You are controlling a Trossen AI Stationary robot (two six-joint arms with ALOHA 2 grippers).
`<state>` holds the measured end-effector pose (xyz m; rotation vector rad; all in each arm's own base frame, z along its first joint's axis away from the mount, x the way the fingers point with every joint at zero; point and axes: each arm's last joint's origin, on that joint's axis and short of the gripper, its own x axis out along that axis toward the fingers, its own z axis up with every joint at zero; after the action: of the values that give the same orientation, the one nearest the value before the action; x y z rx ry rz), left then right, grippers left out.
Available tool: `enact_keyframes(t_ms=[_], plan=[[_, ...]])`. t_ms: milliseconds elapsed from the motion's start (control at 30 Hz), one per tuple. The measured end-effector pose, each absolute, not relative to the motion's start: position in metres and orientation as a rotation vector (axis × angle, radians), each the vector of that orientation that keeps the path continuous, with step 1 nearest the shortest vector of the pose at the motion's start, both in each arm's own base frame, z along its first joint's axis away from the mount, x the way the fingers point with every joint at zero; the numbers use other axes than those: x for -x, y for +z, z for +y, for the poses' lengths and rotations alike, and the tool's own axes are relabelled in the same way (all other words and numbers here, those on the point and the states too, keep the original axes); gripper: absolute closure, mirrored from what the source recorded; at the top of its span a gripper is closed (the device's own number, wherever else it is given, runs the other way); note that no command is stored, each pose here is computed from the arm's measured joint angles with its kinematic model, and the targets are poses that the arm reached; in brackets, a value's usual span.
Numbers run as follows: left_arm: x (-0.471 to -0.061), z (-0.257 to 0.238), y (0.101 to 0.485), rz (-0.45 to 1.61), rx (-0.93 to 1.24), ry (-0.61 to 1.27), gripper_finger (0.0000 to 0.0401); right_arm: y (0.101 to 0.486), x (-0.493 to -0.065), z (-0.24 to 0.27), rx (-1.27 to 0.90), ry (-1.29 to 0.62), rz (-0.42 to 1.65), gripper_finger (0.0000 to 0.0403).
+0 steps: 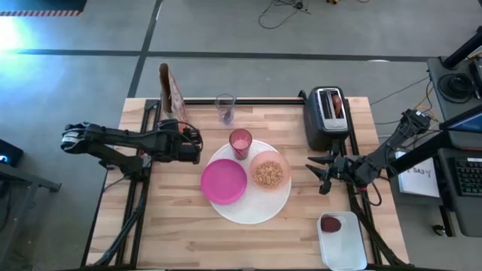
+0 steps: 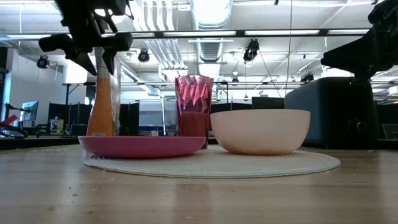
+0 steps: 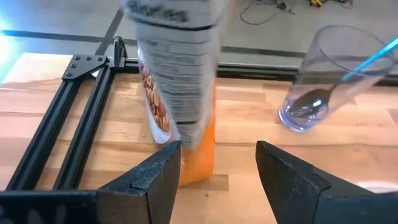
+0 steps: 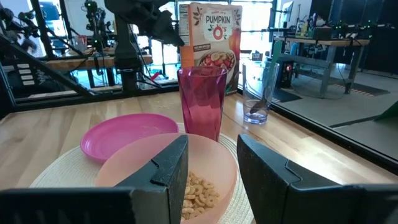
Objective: Arrange a breakfast setting
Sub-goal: Pour the cereal from the cereal box into the orange bowl on the placemat
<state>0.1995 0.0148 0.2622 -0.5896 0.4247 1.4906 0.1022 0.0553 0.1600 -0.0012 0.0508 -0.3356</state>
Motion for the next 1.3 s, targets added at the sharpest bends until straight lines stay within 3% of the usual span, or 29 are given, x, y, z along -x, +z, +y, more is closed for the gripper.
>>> enact_keyframes(t_ms=[400, 767, 1067, 1300], plan=[[-0.222, -0.014, 0.287, 0.529, 0.507, 1.433, 0.0209, 0.160, -0.102, 0.055, 0.001, -0.336, 0.050, 0.0275], [-0.264, -0.028, 0.264, 0.548, 0.473, 1.547, 0.0204, 0.160, -0.102, 0.055, 0.001, -0.336, 0.051, 0.0275], [-0.248, -0.024, 0.235, 0.377, 0.531, 1.672, 0.0151, 0.160, -0.102, 0.055, 0.001, -0.335, 0.051, 0.0275], [-0.235, -0.021, 0.219, 0.341, 0.590, 1.762, 0.0141, 0.160, -0.102, 0.055, 0.002, -0.336, 0.051, 0.0275]])
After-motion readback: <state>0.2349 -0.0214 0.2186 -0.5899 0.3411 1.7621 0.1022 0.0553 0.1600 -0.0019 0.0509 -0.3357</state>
